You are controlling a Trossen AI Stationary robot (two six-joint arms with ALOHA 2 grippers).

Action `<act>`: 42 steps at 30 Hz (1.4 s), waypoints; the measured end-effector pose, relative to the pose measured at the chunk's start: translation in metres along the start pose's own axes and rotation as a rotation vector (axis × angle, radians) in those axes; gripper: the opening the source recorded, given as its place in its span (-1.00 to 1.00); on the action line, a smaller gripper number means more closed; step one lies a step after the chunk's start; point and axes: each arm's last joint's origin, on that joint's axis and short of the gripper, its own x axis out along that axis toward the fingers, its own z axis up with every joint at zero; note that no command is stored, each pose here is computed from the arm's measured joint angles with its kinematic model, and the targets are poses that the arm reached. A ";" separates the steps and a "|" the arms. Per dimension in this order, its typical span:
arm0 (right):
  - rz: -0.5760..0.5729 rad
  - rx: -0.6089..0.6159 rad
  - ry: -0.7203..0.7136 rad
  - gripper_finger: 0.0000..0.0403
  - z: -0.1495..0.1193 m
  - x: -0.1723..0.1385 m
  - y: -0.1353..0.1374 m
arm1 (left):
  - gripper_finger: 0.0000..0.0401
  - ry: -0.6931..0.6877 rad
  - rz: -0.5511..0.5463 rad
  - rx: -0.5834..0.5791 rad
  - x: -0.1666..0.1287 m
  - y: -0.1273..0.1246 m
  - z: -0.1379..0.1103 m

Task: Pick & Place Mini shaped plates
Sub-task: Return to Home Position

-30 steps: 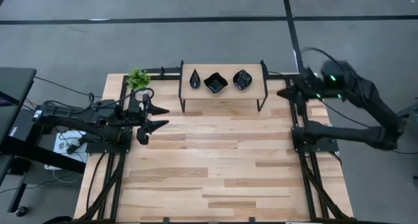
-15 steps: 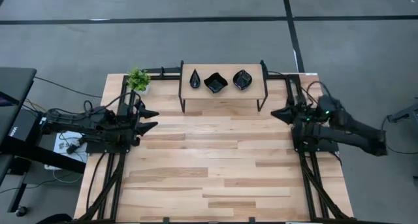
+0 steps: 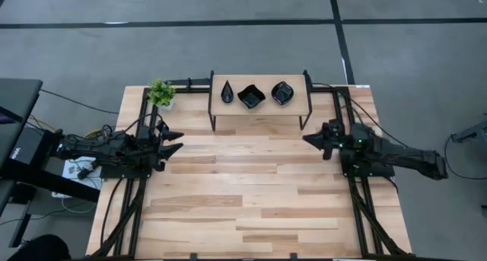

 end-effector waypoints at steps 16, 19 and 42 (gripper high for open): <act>0.032 -0.101 -0.026 -0.92 -0.001 -0.001 0.002 | 0.00 -0.004 0.034 0.072 0.000 0.004 -0.005; 0.071 -0.248 -0.091 -0.92 0.004 0.000 0.008 | 0.00 0.022 0.053 0.070 0.000 0.005 -0.012; 0.110 -0.280 0.001 -0.92 -0.005 -0.001 0.010 | 0.00 0.136 0.077 0.082 0.004 0.006 -0.023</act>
